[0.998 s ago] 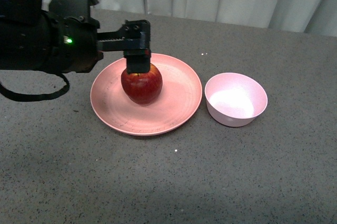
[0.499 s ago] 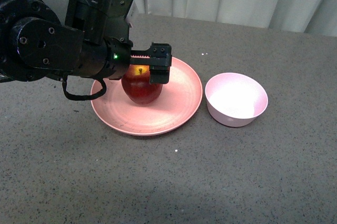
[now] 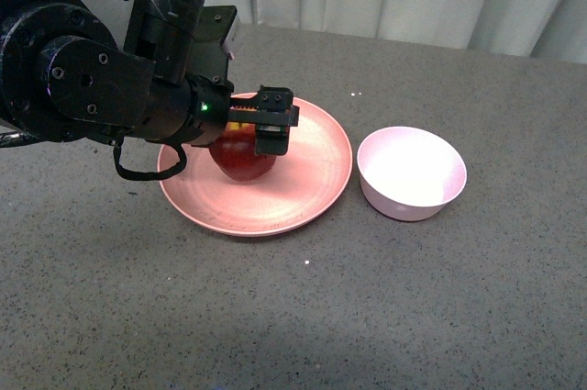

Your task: Move apple from plate to bowl

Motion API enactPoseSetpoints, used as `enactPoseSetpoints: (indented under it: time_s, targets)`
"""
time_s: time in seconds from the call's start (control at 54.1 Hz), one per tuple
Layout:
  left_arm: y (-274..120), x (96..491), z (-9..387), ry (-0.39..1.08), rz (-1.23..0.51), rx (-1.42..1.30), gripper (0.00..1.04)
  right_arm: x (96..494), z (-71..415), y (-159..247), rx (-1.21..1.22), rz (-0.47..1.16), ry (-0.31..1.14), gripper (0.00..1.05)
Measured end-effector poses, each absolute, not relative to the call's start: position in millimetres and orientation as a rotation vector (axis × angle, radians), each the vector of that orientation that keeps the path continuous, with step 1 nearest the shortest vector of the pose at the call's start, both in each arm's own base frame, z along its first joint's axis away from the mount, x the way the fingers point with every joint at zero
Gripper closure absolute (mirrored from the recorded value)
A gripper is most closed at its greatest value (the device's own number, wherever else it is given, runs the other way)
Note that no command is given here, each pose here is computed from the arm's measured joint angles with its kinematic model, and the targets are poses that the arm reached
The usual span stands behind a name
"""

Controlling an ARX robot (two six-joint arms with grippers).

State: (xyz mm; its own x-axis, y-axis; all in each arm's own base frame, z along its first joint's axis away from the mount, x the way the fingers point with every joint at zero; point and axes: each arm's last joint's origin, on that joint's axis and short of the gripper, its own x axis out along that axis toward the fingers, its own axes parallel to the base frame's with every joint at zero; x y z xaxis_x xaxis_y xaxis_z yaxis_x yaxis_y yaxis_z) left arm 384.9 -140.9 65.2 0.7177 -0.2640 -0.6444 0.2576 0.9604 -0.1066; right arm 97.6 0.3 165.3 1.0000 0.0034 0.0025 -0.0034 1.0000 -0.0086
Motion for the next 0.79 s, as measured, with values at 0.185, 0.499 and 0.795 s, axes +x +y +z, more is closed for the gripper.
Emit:
enactPoseSetpoints:
  time_s: [0.185,0.499,0.795]
  targets:
    - [-144.7,383.9,66.3,0.705,-0.298,0.007,0.27,97.6,165.3,0.3,-0.009,0.003,-0.002,0.09]
    - [-174.2,384.4,93.0,0.663,-0.379,-0.053,0.28,97.6,165.3,0.3,-0.009,0.003,-0.002,0.09]
    - [-217.8,385.4,117.9,0.605,-0.474,-0.048,0.28,97.6,165.3,0.3,-0.009,0.003,-0.002,0.09]
